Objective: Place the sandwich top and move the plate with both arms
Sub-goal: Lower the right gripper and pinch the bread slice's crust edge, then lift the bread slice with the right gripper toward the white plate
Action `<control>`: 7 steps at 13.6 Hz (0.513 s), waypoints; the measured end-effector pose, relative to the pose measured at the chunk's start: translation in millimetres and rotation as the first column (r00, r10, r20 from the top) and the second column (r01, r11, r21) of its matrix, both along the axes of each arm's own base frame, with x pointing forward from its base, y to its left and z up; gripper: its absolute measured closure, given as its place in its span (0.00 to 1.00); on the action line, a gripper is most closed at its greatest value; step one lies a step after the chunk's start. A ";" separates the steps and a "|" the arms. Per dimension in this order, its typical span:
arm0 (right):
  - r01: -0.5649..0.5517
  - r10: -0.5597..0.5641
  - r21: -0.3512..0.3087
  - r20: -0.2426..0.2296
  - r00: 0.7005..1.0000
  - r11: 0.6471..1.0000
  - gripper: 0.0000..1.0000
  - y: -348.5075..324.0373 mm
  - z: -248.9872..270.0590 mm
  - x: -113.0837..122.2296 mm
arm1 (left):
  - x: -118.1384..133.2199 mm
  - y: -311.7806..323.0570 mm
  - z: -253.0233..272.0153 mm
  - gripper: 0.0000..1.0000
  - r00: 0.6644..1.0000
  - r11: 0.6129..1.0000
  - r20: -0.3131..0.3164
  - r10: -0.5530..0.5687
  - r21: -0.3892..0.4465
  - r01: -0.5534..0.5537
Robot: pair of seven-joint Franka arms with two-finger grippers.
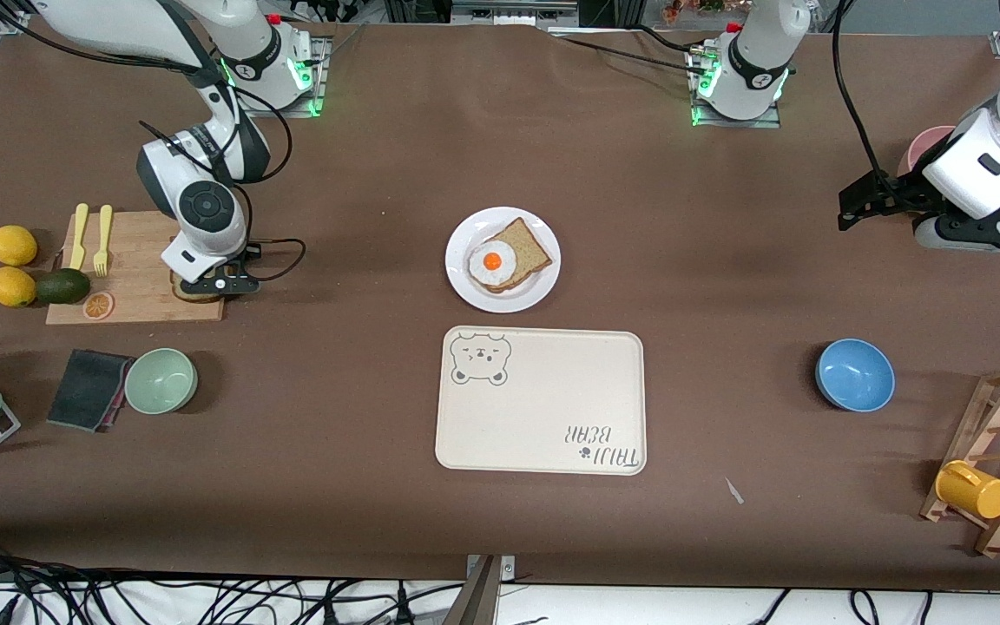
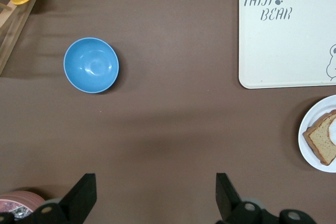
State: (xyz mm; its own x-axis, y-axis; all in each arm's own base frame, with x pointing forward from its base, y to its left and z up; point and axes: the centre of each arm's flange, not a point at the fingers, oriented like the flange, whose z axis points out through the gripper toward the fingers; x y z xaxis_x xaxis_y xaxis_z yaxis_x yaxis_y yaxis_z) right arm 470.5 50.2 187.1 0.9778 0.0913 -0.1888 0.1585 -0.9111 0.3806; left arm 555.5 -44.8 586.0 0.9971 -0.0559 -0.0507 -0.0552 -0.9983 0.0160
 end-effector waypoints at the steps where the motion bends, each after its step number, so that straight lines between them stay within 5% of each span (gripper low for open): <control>1: 0.003 -0.003 -0.007 0.002 1.000 1.000 0.92 -0.7 4.7 1.5 | 0.0 0.0 0.0 0.00 1.000 1.000 0.000 0.000 0.000 0.000; 7: 0.014 -0.014 -0.004 0.009 1.000 1.000 0.92 19.2 27.6 8.2 | 0.0 0.0 0.0 0.00 1.000 1.000 0.000 0.000 0.000 0.000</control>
State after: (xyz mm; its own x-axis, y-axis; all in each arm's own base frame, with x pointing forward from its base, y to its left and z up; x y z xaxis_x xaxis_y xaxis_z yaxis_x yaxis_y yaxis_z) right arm 478.7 69.4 214.8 0.9806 0.0767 -0.1806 0.1423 -0.9118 0.3851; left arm 555.5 -44.8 586.0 0.9971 -0.0559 -0.0508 -0.0552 -0.9983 0.0160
